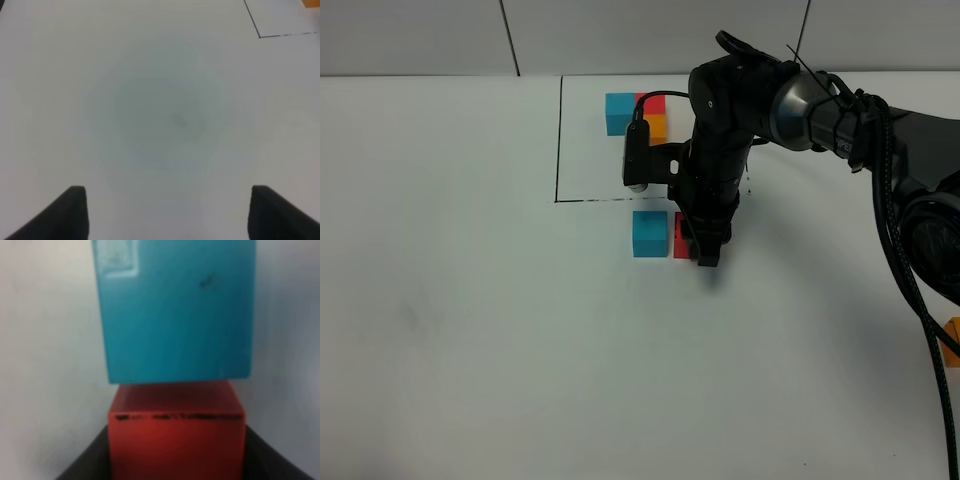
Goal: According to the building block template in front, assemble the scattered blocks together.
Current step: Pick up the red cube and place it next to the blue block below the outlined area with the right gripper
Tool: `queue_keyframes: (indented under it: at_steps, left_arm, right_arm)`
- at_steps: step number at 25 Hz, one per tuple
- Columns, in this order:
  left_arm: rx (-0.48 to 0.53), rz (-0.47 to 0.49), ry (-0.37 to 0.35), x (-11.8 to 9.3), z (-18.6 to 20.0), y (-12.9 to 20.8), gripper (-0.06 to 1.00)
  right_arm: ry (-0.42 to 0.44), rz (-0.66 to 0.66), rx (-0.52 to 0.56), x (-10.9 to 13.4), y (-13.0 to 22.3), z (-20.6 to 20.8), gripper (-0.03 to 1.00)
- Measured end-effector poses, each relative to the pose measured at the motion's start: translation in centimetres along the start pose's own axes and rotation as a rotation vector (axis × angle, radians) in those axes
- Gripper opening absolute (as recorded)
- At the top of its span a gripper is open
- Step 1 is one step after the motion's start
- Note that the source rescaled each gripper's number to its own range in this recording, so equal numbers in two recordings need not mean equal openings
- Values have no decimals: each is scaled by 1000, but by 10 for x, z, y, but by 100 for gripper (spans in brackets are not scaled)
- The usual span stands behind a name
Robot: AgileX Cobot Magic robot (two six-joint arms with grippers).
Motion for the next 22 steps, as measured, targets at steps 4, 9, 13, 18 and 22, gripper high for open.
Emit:
queue_keyframes:
  at_steps: [4,9,13,18,22]
  left_arm:
    - [0,0,0,0,0,0,51]
    - [0,0,0,0,0,0,51]
    - [0,0,0,0,0,0,51]
    - [0,0,0,0,0,0,51]
    - [0,0,0,0,0,0,51]
  right_arm:
    - [7,5,-8,0,-3,0,4]
    - [8,5,-11,1,-4,0,4]
    - [8,5,-11,1,-4,0,4]
    - [12,17,-15,3,-7,0,4]
    - [11,22,-15,4,-9,-1,4]
Point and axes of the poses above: a point on each arm's last joint axis where the gripper is mounted, z pointing back along that axis away from the gripper, x along the wrist's bending axis when the last joint is at zero, y = z × x, the point moved 6 cm from there along -z, pointing out along that axis toward the gripper, and after that the axes turned 13 degrees about -z, right-handed, at the moved point
